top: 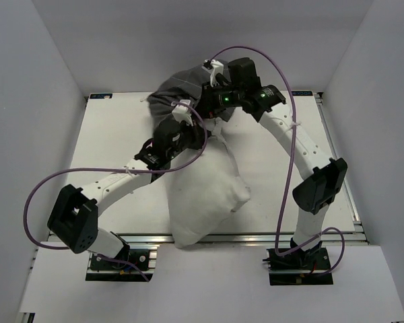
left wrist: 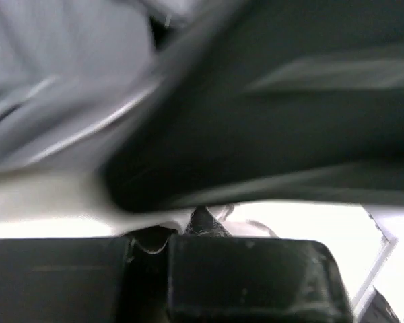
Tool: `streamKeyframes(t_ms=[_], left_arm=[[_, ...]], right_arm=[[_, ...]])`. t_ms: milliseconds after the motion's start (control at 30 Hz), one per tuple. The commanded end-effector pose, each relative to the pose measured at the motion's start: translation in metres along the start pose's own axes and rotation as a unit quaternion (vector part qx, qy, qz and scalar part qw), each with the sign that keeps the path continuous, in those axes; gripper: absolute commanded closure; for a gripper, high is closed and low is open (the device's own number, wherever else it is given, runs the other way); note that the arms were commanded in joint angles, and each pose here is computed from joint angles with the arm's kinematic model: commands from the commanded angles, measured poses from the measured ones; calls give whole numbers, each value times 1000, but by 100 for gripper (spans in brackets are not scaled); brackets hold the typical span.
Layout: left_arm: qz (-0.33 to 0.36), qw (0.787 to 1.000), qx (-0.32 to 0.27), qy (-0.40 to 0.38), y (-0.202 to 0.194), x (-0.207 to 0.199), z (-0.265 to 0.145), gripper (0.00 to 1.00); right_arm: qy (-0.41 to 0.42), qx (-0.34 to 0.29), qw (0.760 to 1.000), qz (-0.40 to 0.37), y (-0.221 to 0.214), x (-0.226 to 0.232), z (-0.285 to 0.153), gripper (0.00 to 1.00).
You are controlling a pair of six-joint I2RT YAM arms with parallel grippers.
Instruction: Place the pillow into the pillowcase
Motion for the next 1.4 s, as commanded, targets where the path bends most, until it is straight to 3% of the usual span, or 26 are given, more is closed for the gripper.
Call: streamKeyframes(t_ms=[0,133,333,567,733,800,833,1067,1200,1233,1367], left_arm=[[-15,992,-100,78,26,18,-8,100],[-41,985,-117,123,22,33,-16,100],[-80,980,-105,151,10,56,-23,100],[-56,984,-103,137,22,58,-23,100],[-14,994,-104,24,57,36,-8,100],[2,996,-86,-11,64,30,-1,100],[20,997,-79,-15,64,31,1,100],[81,996,13,-32,35,45,-1,100],[71,995,57,-48,10,52,2,100],[62,995,65,-52,5,53,3,96],[48,995,84,-39,-8,56,-2,64]], right_arm=[[70,8,998,6,-4,33,-30,100],[-3,50,998,29,-36,-17,-13,100],[-31,99,994,34,-57,-56,1,100],[-7,113,993,20,-75,-50,-12,100],[32,66,997,-36,-64,-22,-39,100],[28,57,996,-64,-63,-23,-40,85],[20,50,995,-80,-61,-26,-43,71],[51,19,985,-167,-37,-33,-90,22],[8,-41,980,-192,-20,-38,-127,14],[-21,-67,978,-197,-15,-50,-132,11],[-130,-114,957,-233,-12,-80,-142,11]])
Point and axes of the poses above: each gripper's point midway between its finger pads, its own z axis out along the fingers, its own x axis along the line the jaws close on, y = z × x, the point moved 9 cm from there along -z, back along the fingers, and after that the axes turned 10 degrees about z, right-handed, at the moved point
